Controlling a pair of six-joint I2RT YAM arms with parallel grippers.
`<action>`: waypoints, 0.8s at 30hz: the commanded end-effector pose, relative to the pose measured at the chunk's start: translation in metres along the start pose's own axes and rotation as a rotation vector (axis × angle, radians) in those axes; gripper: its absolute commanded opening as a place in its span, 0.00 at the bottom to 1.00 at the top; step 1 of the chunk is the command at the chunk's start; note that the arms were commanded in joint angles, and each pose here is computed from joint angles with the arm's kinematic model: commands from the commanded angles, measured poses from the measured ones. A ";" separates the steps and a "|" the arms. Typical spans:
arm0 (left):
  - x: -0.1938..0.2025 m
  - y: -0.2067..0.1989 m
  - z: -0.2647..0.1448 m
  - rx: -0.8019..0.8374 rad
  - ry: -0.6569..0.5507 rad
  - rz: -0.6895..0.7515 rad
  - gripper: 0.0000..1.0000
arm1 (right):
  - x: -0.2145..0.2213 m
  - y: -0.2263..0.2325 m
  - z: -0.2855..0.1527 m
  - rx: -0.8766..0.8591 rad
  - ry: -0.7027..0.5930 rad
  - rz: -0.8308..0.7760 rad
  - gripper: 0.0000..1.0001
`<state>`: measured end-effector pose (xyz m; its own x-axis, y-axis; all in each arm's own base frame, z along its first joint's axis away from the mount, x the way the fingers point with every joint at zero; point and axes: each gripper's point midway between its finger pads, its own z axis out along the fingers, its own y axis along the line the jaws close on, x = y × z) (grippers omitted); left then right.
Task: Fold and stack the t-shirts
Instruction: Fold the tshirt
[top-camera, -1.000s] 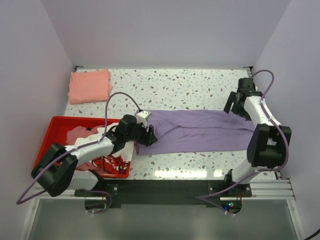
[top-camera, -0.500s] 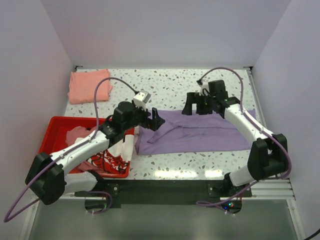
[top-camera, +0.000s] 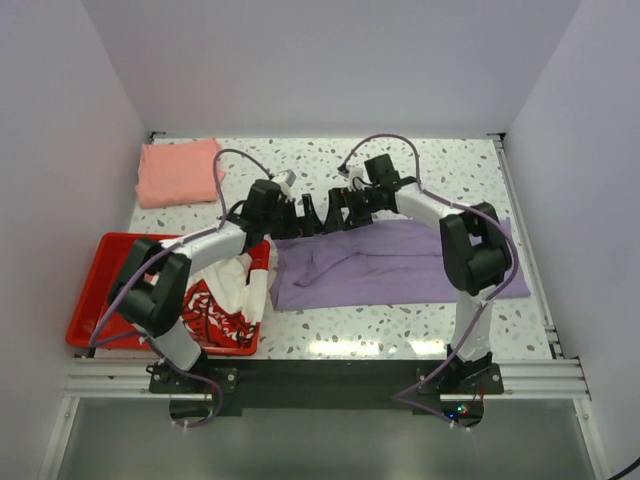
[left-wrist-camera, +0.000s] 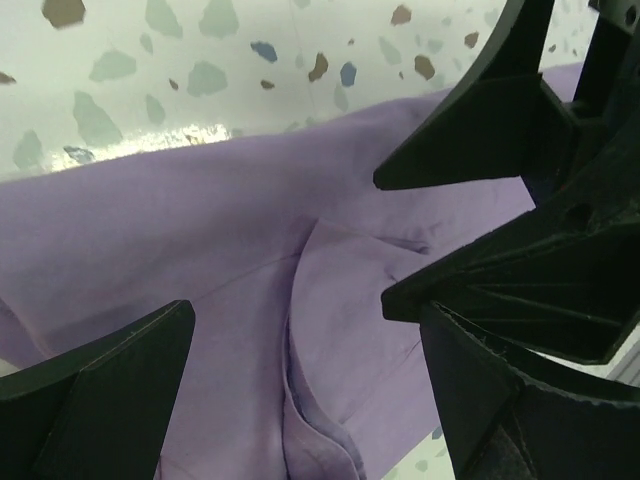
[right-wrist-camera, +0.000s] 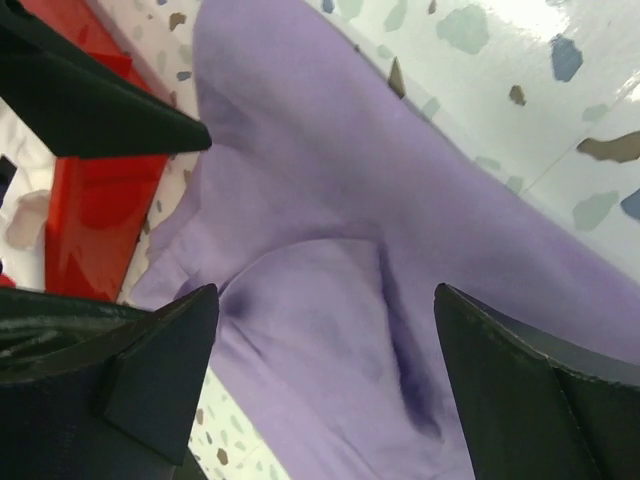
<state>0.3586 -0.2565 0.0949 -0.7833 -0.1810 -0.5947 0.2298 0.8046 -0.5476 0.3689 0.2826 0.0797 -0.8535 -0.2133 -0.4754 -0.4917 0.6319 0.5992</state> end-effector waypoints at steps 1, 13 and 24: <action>-0.021 -0.022 0.007 0.072 -0.007 -0.036 1.00 | -0.023 0.019 0.007 -0.082 -0.032 -0.066 0.92; 0.009 0.035 0.043 -0.091 0.085 -0.142 1.00 | 0.003 0.017 0.032 -0.124 0.057 -0.033 0.72; 0.026 0.050 0.041 -0.131 0.111 -0.185 1.00 | 0.018 0.036 0.029 -0.157 0.071 -0.072 0.64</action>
<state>0.3714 -0.2539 0.0429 -0.8712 -0.2382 -0.4294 0.0636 0.8124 -0.5796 0.3724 0.2902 0.0398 -0.8652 -0.2510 -0.4341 -0.4866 0.6293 0.6060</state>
